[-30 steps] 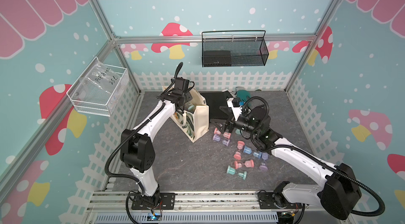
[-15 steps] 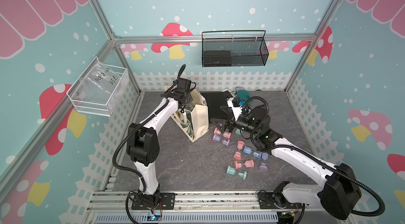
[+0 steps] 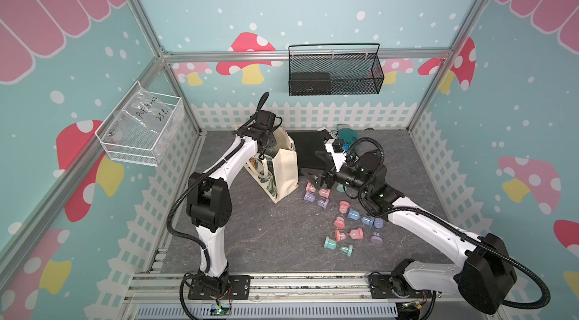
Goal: Put the hourglass into the canvas bag
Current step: Place the hourglass in the canvas bag.
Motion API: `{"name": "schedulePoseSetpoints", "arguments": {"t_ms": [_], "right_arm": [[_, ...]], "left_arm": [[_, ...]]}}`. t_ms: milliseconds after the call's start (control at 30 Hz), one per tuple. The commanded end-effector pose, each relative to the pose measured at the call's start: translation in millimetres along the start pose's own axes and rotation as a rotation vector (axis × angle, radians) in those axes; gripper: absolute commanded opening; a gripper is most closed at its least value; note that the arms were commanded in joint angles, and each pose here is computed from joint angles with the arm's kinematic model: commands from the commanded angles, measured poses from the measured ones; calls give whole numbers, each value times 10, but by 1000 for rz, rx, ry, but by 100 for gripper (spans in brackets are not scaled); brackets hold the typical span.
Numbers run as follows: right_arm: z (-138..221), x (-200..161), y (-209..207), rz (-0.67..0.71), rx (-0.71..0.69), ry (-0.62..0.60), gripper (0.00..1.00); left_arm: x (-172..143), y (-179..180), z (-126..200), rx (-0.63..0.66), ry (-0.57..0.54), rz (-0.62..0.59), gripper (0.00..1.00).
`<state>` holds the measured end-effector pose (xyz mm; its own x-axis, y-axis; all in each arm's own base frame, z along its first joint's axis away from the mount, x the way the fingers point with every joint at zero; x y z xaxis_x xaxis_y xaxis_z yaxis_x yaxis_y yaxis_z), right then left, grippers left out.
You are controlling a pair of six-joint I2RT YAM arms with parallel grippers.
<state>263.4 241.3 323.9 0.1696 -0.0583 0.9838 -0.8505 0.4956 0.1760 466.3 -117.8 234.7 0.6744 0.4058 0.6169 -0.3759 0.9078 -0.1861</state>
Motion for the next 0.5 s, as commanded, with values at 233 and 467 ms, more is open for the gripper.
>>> {"name": "schedulePoseSetpoints", "arguments": {"t_ms": [233, 467], "right_arm": [[28, 77, 34, 21, -12, -20, 100], [95, 28, 4, 15, -65, -10, 100]], "left_arm": [[138, -14, 281, -40, -21, 11, 67], [330, -99, 849, -159, -111, 29, 72]]}}
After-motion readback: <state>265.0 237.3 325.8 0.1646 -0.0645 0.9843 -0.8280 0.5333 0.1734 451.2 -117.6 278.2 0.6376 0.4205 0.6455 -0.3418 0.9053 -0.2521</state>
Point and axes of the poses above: each gripper's point midway between its finger pads, its own z axis back along the fingers, its own y axis along the line the jaws close on, x = y × z, the point moved 7 cm from there along z, back along the fingers
